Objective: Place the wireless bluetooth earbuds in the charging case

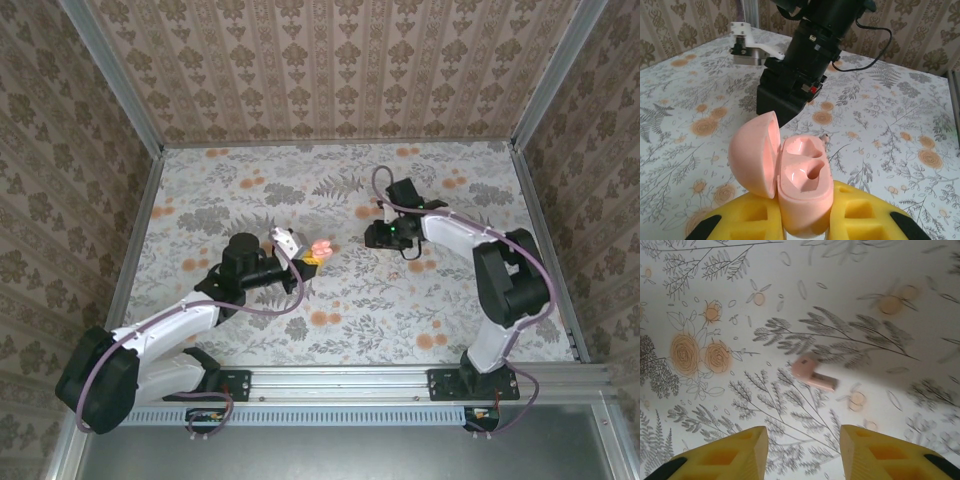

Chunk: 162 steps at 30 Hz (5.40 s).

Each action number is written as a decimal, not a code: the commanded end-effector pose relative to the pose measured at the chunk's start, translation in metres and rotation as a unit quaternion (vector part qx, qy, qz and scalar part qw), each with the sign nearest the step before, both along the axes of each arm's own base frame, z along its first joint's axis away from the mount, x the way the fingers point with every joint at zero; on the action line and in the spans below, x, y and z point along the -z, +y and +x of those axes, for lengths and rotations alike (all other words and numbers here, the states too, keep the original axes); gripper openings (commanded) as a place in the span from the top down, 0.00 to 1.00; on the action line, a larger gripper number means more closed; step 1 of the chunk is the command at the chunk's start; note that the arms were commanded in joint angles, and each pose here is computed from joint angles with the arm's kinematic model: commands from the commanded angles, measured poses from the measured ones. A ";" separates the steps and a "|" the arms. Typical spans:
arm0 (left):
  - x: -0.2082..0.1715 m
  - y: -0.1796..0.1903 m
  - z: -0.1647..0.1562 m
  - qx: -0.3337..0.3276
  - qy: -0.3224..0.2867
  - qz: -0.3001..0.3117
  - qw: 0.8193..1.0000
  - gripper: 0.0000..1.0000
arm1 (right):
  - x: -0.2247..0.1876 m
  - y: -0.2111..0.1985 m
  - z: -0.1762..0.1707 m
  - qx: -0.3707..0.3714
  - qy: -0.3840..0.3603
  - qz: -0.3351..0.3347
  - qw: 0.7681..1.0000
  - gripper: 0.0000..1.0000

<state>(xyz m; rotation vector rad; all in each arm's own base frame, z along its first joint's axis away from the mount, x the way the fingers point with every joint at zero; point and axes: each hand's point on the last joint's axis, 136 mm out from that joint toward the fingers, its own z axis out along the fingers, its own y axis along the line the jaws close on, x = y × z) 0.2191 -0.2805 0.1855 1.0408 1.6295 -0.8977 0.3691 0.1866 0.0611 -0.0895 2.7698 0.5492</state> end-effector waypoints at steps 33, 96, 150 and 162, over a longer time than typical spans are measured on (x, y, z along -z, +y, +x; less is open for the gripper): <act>-0.002 0.010 0.007 -0.014 0.001 -0.004 1.000 0.84 | 0.025 0.031 -0.005 -0.090 0.094 -0.037 0.991 0.58; -0.003 0.013 0.009 -0.016 0.001 -0.006 1.000 0.84 | 0.042 0.017 0.019 -0.027 0.146 -0.154 0.977 0.76; 0.076 -0.047 0.072 0.003 0.017 -0.083 0.996 0.88 | -0.092 0.064 -0.006 0.016 -0.342 0.192 0.920 0.78; 0.069 -0.047 0.080 -0.008 0.025 -0.097 0.995 0.88 | -0.109 0.086 -0.008 0.000 -0.373 0.212 0.903 0.78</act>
